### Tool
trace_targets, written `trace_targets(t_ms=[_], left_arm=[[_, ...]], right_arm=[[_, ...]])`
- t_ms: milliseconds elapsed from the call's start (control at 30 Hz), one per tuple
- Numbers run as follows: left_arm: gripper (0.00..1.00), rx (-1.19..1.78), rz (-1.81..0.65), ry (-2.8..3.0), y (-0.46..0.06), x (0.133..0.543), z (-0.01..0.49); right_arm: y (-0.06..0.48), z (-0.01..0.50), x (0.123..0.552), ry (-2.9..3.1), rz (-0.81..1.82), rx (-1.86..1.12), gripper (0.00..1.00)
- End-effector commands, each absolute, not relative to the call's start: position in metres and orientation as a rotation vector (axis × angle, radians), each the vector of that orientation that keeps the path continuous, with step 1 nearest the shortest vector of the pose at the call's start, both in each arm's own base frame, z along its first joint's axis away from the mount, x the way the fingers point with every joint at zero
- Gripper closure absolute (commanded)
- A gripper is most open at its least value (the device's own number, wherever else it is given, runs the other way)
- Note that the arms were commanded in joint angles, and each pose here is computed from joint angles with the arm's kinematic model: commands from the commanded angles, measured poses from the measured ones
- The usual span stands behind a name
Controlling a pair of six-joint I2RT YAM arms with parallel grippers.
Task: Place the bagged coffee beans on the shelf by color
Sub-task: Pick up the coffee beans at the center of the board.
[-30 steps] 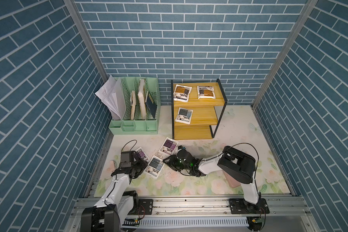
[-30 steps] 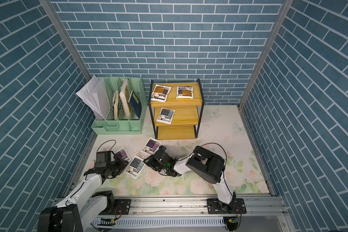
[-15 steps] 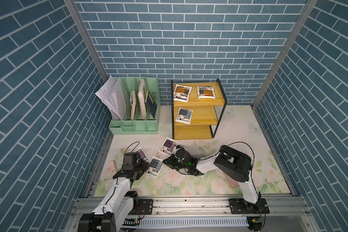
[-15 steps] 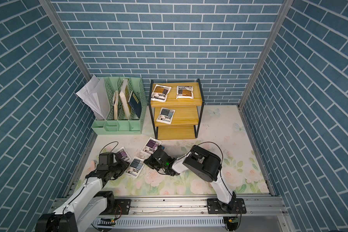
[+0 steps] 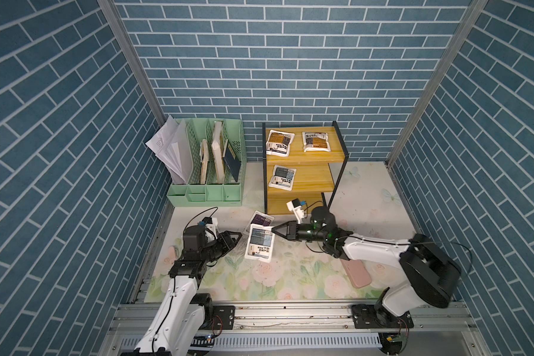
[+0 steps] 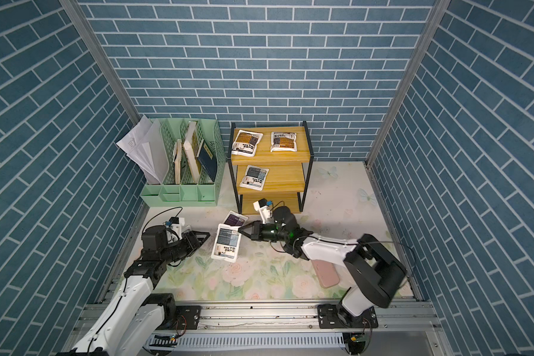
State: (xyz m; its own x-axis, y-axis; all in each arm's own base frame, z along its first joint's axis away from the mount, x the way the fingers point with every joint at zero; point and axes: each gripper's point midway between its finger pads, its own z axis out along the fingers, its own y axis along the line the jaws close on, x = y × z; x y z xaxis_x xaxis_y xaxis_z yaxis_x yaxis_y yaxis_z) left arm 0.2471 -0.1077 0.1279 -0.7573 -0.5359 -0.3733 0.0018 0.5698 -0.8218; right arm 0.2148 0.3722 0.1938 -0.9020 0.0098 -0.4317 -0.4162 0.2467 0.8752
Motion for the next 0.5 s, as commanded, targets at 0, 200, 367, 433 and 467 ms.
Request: trace_targets(t_ms=[0, 200, 367, 433, 467], left_arm=[[0.42, -0.139, -1.393, 1.965, -0.137, 0.241, 0.181], [0.31, 0.011, -1.627, 1.688, -0.176, 0.216, 0.221], [0.30, 0.211, -1.791, 1.576, -0.232, 0.183, 0.248], [0.29, 0.199, -1.810, 1.547, -0.232, 0.183, 0.251], [0.29, 0.203, -1.808, 1.553, -0.233, 0.183, 0.250]], right_arm=[[0.337, 0.206, 0.196, 2.156, 1.682, -0.617, 1.00], [0.300, 0.243, 0.212, 2.096, 1.742, -0.538, 1.00], [0.300, 0.267, 0.217, 2.021, 1.831, -0.512, 1.00], [0.301, 0.270, 0.217, 2.021, 1.842, -0.520, 1.00], [0.301, 0.270, 0.217, 2.021, 1.847, -0.522, 1.00]])
